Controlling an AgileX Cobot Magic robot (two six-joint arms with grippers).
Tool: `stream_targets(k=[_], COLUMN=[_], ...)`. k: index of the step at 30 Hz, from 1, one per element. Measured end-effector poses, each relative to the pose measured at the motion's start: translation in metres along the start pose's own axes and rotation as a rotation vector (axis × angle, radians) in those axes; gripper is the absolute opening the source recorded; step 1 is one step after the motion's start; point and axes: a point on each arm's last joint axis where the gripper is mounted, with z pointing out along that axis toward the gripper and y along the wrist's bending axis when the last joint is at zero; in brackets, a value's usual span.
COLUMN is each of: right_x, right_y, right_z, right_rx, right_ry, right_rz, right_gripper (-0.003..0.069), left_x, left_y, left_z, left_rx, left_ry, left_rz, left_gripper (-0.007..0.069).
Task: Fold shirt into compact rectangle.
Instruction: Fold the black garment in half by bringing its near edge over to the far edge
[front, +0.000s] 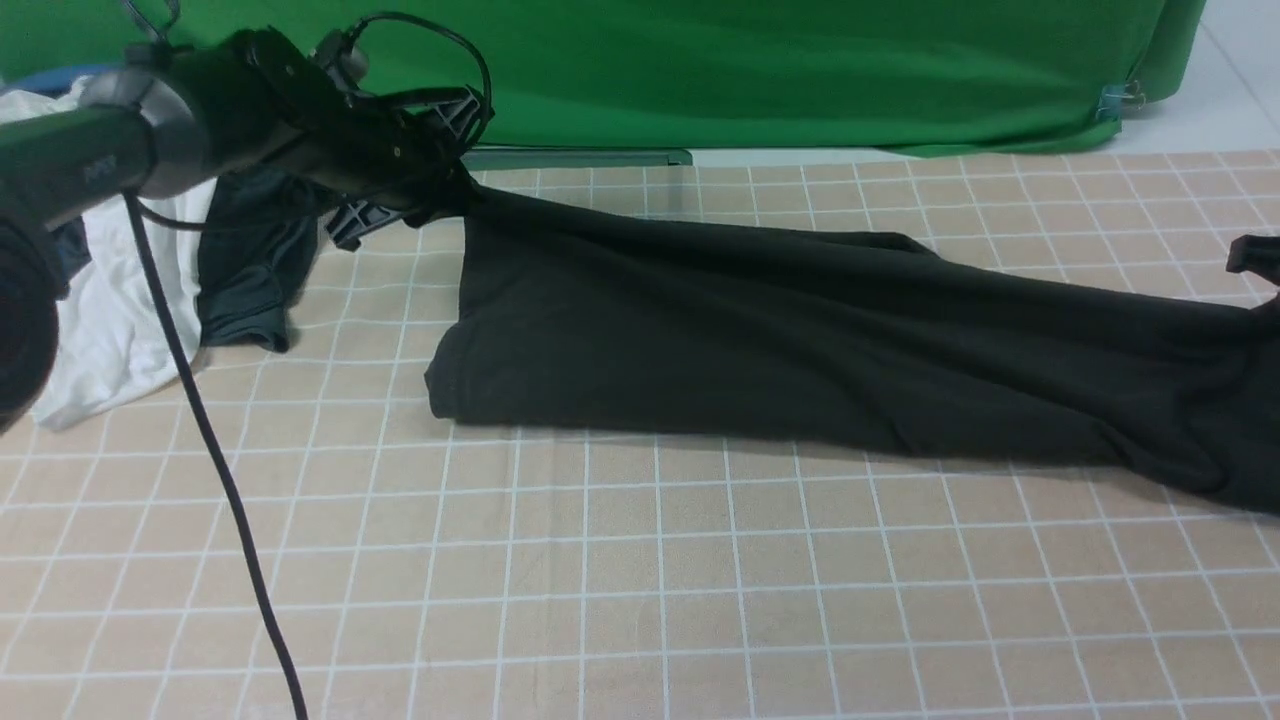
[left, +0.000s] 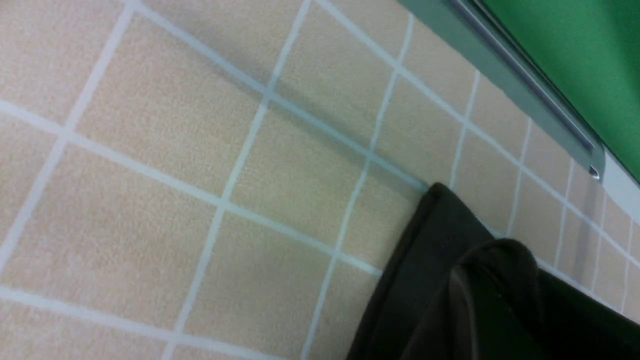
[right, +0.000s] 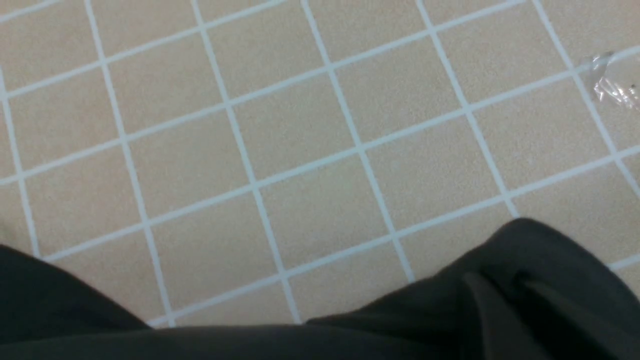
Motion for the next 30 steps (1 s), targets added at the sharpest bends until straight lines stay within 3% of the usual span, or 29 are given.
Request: stream_targets(k=[4,8,10,12,14,18,21,26,30], right_x=[-0.002,-0.008,-0.017,-0.028,-0.035,-0.031,-0.019,-0.006,0.010], right_y=[0.000,0.005,0.014,0.030,0.052,0.112,0.157,0.191,0.208], right_z=[0.000,-0.005,-0.013,-0.024,-0.037,-0.056,-0.058,-0.039,-0.007], right_rx=[0.000,-0.003,-0.012,-0.030,-0.063,-0.167,-0.241,-0.276,-0.283], right_ry=[-0.010,0.002,0.012,0.017,0.024,0.068,0.093,0.141,0.294], right_rz=[-0.010,-0.030,-0.067,-0.116,-0.192,-0.362,-0.489,-0.589,-0.642], right_gripper=[0.0127,0.0296,0.0372,0.0399,0.0370,0.0117,0.0043,0.0067,0.0185], left_x=[-0.004,-0.004,-0.004,-0.008,-0.014,-0.033,-0.050,-0.054,-0.049], left_y=[0.003,0.007,0.007,0.004,-0.001,-0.017,-0.035,-0.044,-0.043], left_z=[0.017,0.029,0.031,0.029,0.026,0.005,-0.022,-0.048,-0.054], left_rx=[0.014,0.027,0.035,0.045,0.061,0.104,0.126,0.084,0.041], left_ry=[-0.025,-0.043,-0.054,-0.065,-0.069,-0.018,0.041,0.151,0.238], left_rz=[-0.007,0.026,0.033,0.039,0.049,0.096,0.154,0.224,0.244], left_gripper=[0.0031,0.0044,0.0080,0.0145,0.0223,0.0412,0.0507,0.0542,0.0542])
